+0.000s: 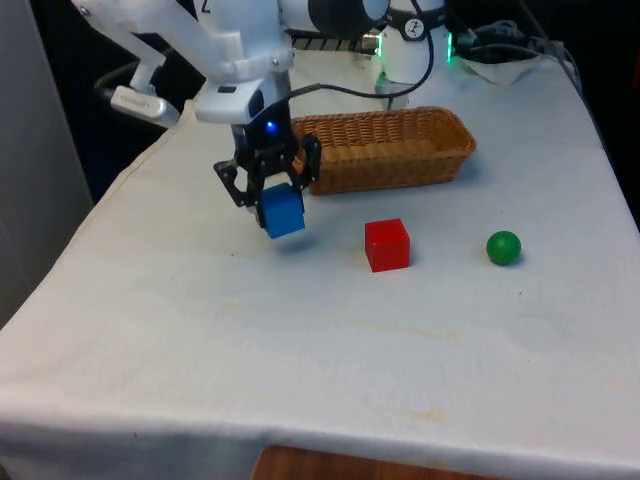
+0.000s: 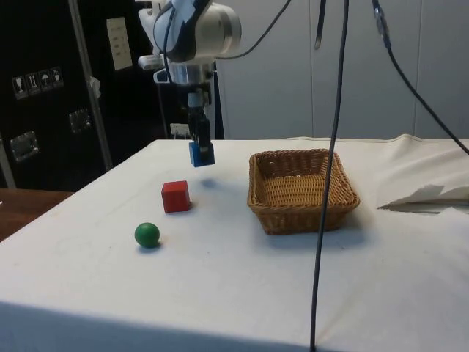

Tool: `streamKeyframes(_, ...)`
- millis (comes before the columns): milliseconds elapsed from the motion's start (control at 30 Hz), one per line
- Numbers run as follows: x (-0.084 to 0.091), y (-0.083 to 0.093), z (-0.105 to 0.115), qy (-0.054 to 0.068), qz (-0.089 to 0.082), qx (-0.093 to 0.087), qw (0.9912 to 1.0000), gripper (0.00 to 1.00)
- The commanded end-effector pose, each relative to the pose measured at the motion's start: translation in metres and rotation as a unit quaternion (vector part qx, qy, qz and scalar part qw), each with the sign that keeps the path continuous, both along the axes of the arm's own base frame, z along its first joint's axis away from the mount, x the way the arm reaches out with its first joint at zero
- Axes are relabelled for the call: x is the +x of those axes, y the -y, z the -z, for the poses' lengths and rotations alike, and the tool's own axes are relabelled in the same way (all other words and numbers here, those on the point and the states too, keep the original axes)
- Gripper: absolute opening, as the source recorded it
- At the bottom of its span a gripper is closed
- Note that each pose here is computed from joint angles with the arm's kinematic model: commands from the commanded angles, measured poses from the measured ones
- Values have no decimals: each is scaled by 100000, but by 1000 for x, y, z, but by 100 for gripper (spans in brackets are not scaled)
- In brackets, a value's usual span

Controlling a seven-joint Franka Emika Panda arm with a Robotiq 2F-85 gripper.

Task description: Place all non-red objects into the basket.

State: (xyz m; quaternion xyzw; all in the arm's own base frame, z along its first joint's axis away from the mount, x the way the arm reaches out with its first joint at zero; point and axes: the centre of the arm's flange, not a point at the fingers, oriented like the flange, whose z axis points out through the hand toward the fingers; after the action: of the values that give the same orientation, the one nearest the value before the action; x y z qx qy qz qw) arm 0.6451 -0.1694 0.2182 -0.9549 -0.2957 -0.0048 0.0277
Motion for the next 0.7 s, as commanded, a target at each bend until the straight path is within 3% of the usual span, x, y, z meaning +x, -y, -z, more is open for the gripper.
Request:
streamKeyframes(0, -2, 0, -6, 8, -141, -250, 100000, 2)
streamKeyframes(400, -4, 5, -31, 396, 272, 575, 99997, 2)
streamKeyframes(667, -12, 9, -56, 621, 19, 180, 99998, 2)
